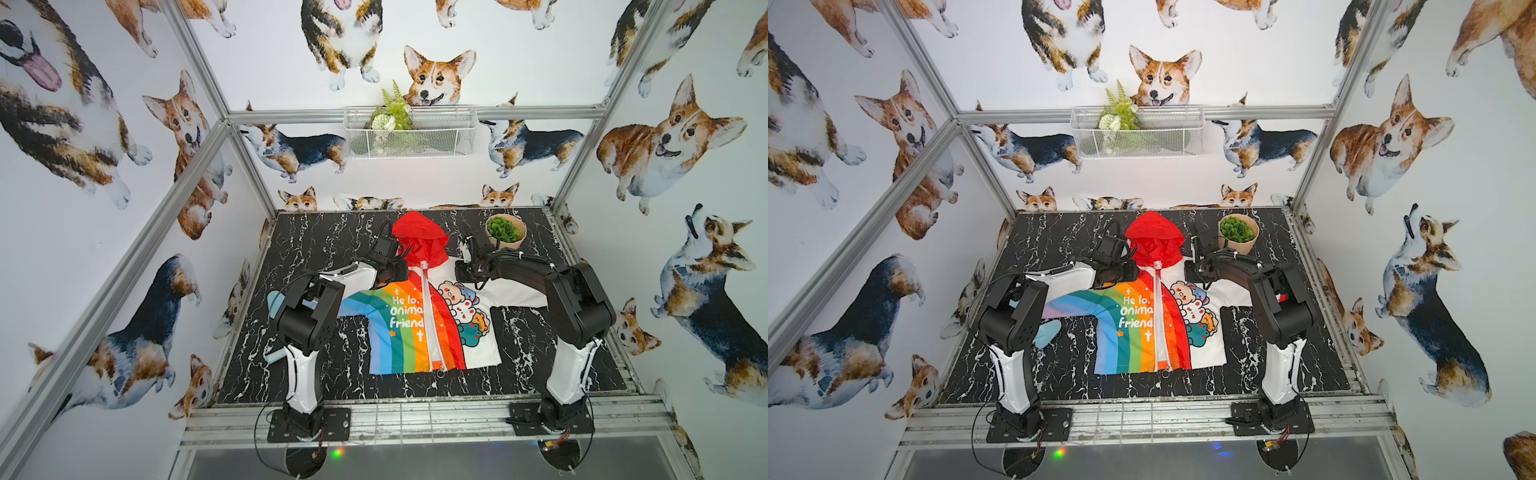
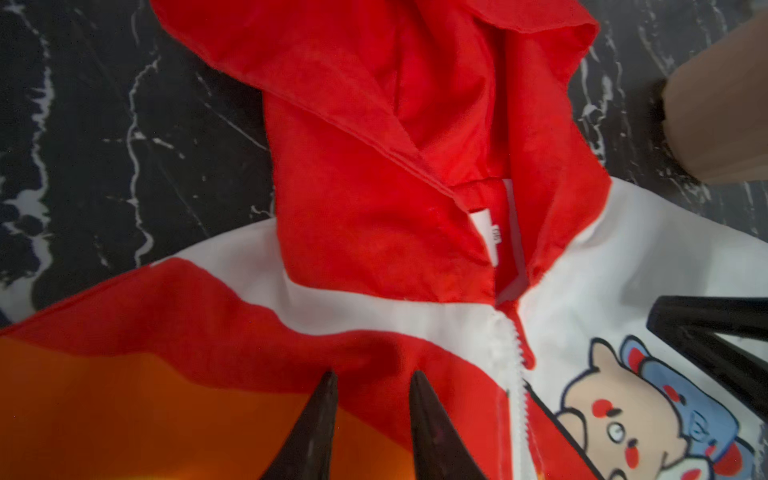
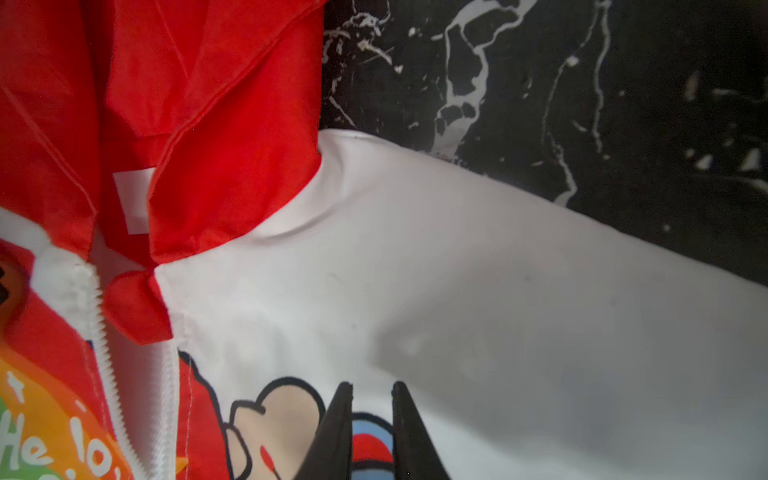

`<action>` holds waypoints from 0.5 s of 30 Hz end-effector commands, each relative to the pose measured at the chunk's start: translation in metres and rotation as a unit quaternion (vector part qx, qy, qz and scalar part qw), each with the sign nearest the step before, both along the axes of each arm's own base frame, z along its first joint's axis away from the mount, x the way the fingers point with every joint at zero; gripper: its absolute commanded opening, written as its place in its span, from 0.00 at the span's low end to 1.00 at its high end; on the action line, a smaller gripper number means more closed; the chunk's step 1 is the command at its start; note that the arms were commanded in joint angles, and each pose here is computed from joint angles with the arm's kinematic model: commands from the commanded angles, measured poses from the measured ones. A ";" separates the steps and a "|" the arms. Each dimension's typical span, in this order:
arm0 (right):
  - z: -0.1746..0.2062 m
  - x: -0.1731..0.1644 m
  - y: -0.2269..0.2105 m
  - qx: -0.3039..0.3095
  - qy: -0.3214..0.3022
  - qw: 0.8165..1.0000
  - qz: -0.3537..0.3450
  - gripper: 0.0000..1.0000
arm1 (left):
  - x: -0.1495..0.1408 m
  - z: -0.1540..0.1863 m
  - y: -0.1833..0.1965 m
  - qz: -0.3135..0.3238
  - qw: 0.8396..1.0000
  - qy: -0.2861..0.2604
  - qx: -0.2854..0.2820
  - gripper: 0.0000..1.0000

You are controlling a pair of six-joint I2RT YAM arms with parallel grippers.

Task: Unzip the jacket
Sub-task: Smooth out the jacket at the center of the board.

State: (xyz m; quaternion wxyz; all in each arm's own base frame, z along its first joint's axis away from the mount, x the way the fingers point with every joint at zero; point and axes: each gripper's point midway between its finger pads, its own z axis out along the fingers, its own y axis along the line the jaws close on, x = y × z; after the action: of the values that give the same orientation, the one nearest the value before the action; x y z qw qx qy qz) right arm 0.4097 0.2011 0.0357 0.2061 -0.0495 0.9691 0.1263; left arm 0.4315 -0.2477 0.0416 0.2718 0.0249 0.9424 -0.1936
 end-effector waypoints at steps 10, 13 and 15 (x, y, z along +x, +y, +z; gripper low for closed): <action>-0.036 0.001 -0.039 -0.071 0.068 0.992 -0.080 0.19 | 0.015 -0.035 0.036 0.051 0.997 0.047 0.019 0.31; -0.039 0.001 -0.042 -0.055 0.082 0.991 -0.092 0.19 | 0.020 -0.038 0.040 0.051 0.997 0.054 0.024 0.31; -0.041 -0.003 -0.042 -0.054 0.089 0.990 -0.090 0.19 | 0.022 -0.039 0.040 0.049 0.997 0.058 0.026 0.31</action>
State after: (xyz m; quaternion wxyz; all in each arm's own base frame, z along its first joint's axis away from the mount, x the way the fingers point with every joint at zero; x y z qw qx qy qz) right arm 0.4389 0.1831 0.0200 0.1974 0.0160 0.9742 0.1087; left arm 0.4692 -0.2242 0.0254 0.2710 -0.0193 0.9423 -0.1958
